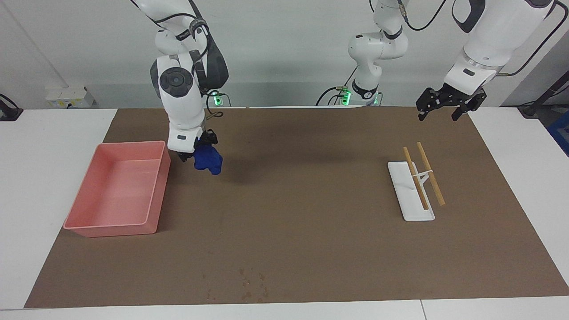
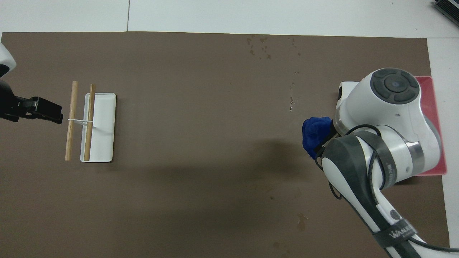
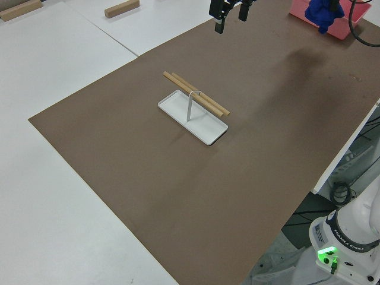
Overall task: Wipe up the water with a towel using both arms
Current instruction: 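Move the towel into the pink bin with the right gripper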
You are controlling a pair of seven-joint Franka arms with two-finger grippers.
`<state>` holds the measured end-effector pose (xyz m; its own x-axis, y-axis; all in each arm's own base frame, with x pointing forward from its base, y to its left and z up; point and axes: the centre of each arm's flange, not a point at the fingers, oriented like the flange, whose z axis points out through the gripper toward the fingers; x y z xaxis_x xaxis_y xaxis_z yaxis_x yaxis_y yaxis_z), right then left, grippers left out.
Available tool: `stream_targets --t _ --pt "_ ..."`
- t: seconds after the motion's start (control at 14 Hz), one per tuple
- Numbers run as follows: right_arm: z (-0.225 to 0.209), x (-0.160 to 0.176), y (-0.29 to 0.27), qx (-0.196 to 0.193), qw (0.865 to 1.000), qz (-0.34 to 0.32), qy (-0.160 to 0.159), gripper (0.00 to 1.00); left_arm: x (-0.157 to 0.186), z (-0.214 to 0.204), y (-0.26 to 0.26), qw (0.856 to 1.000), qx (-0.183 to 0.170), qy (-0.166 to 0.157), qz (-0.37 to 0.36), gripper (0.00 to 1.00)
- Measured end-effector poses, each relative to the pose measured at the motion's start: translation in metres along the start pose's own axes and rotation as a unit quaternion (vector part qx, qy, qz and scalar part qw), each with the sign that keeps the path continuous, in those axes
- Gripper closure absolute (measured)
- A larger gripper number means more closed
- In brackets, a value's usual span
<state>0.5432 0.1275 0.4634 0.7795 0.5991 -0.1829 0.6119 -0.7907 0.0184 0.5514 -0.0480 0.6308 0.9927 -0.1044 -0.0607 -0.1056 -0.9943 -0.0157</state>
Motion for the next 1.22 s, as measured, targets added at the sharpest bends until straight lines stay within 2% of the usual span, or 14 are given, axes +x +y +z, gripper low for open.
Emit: stream_targets --t 0.29,0.57,0.72,0.93,1.22 --pt "-0.045 -0.028 0.039 -0.014 0.999 -0.025 0.014 1.00 0.000 0.000 0.000 1.000 0.000 0.000 0.000 0.00" --pt "-0.043 -0.070 0.114 -0.013 0.997 -0.068 0.028 1.00 0.000 0.000 0.000 1.000 0.000 0.000 0.000 0.00" --pt "-0.040 -0.076 0.130 -0.020 0.995 -0.087 0.039 1.00 0.000 0.000 0.000 1.000 0.000 0.000 0.000 0.00" --pt "-0.020 -0.073 0.149 -0.037 0.989 -0.130 0.065 1.00 0.000 0.000 0.000 1.000 0.000 0.000 0.000 0.00" --pt "0.042 -0.083 0.189 -0.034 0.979 -0.188 0.076 1.00 0.000 0.000 0.000 1.000 0.000 0.000 0.000 0.00"
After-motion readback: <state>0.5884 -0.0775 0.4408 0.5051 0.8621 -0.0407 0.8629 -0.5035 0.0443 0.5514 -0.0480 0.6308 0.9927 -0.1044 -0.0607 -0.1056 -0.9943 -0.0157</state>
